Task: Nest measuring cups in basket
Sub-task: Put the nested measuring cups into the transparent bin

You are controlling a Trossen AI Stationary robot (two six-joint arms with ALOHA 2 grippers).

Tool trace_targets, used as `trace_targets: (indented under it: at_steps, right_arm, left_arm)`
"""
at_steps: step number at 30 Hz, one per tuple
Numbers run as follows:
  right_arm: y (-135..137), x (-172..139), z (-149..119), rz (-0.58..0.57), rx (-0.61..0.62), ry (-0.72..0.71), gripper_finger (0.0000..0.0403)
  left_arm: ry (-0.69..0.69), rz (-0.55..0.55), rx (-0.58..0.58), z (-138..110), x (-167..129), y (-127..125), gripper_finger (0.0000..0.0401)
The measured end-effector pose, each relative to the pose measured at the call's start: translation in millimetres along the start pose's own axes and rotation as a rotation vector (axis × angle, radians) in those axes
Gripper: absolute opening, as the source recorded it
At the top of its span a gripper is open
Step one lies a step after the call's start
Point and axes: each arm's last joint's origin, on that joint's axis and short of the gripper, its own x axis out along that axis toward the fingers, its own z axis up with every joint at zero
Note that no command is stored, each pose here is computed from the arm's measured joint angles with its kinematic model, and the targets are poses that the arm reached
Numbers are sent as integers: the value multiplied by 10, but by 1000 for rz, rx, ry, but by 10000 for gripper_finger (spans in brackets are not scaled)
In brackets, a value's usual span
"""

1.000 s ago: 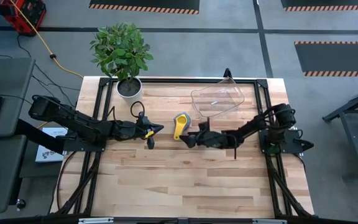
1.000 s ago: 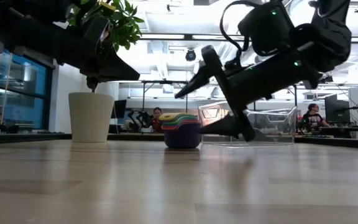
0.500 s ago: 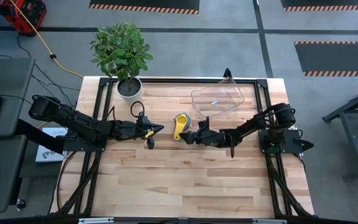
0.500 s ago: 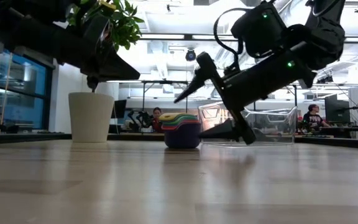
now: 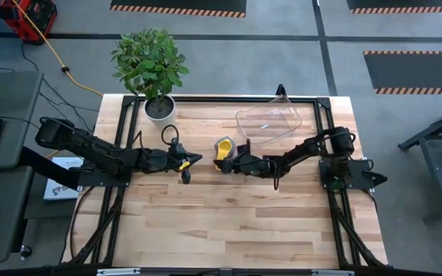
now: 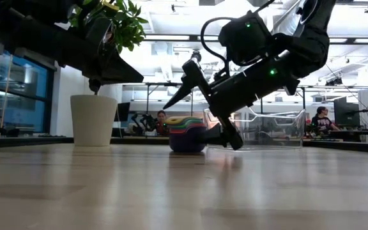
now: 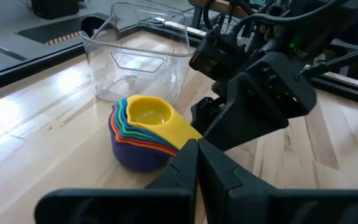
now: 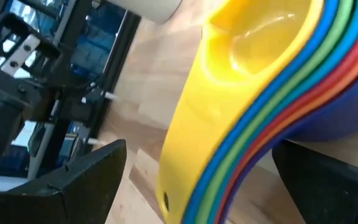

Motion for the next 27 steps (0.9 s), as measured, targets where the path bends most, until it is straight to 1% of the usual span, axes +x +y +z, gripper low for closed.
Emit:
trace_targets:
  at_steps: [11, 16, 21, 24, 27]
  right_arm:
    - [1, 0, 1, 0, -9, -2, 397]
    - [-5, 4, 15, -7, 39, -21, 397]
    - [-16, 18, 51, -9, 44, -30, 395]
    - [-22, 27, 74, -8, 34, -32, 382]
    - [-28, 34, 90, -10, 33, -33, 355]
  left_arm:
    - [0, 0, -1, 0, 0, 0, 0]
    - [-1, 0, -1, 1, 0, 0, 0]
    - [-1, 0, -1, 1, 0, 0, 0]
    - [-1, 0, -1, 1, 0, 0, 0]
    - [-1, 0, -2, 1, 0, 0, 0]
